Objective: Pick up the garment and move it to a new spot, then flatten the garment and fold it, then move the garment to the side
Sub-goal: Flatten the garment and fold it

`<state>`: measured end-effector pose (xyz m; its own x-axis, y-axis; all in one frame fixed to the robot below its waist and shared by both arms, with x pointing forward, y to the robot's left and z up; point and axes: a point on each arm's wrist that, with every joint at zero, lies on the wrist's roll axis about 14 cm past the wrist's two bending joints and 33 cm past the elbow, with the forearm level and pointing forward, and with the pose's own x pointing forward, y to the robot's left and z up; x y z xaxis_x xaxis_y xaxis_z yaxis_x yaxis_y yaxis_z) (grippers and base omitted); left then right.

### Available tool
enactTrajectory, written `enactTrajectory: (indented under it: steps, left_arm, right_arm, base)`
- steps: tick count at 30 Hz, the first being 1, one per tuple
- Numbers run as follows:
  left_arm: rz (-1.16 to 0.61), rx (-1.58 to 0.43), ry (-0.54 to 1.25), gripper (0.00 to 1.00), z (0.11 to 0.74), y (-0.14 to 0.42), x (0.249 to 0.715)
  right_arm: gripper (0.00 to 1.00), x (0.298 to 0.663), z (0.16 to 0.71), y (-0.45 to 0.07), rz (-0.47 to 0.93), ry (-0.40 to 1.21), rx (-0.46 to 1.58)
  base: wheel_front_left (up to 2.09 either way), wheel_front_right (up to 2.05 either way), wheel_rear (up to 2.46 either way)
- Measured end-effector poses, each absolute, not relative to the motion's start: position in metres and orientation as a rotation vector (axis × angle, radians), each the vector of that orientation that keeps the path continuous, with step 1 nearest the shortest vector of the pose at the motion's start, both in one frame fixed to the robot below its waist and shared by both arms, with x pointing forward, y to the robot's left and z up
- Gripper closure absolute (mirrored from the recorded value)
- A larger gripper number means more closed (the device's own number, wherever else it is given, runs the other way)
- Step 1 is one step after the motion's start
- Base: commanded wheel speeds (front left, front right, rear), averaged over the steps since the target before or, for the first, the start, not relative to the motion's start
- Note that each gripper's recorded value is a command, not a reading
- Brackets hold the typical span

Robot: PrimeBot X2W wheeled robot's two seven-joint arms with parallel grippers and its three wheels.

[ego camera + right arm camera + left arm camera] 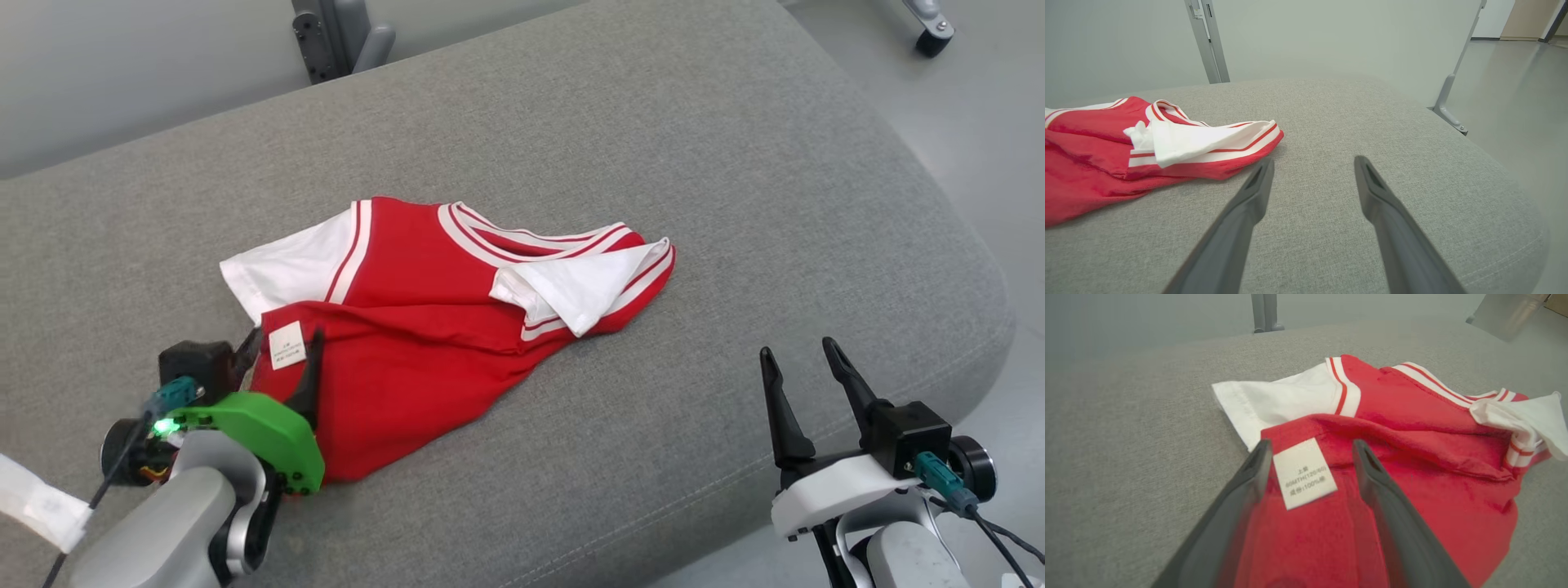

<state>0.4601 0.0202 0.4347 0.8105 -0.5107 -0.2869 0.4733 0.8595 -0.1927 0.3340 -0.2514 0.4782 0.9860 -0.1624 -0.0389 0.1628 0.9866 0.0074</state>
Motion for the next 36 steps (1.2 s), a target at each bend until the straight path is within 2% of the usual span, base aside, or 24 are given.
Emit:
enactTrajectory:
  steps: [6,17,19,20,21,22,24,31,36]
  left_arm:
    - [-0.432,-0.172,0.421,0.0,0.427,0.055,0.458]
    - [-0.465,-0.281,0.494,0.02,0.427,0.04,0.451]
    - [-0.465,-0.276,0.509,0.18,0.423,0.04,0.45]
    - [-0.466,-0.275,0.512,0.41,0.422,0.04,0.451]
    - [-0.469,-0.275,0.516,0.6,0.421,0.039,0.451]
    - [-0.471,-0.276,0.519,0.71,0.42,0.038,0.451]
    - [-0.478,-0.276,0.521,1.0,0.42,0.035,0.451]
    - [-0.492,-0.269,0.528,1.0,0.418,0.03,0.453]
    - [-0.511,-0.253,0.446,1.0,0.435,0.026,0.458]
  right_arm:
    - [0.0,0.341,0.478,-0.24,-0.124,0.036,0.002]
    - [0.0,0.342,0.482,-0.237,-0.111,0.027,-0.003]
    - [0.0,0.341,0.481,-0.239,-0.116,0.029,-0.003]
    - [0.0,0.34,0.481,-0.24,-0.119,0.03,-0.004]
    - [0.0,0.339,0.481,-0.241,-0.123,0.031,-0.004]
    - [0.0,0.339,0.48,-0.241,-0.126,0.031,-0.005]
    - [0.0,0.338,0.48,-0.243,-0.131,0.033,-0.005]
    - [0.0,0.336,0.48,-0.245,-0.139,0.034,-0.006]
    - [0.0,0.335,0.481,-0.247,-0.144,0.031,-0.006]
  base:
    - [0.0,0.0,0.0]
    - [0.0,0.0,0.0]
    - [0.0,0.0,0.0]
    - [0.0,0.0,0.0]
    - [0.0,0.0,0.0]
    - [0.0,0.0,0.0]
    - [0.0,0.0,0.0]
    - [0.0,0.0,0.0]
    - [0.0,0.0,0.0]
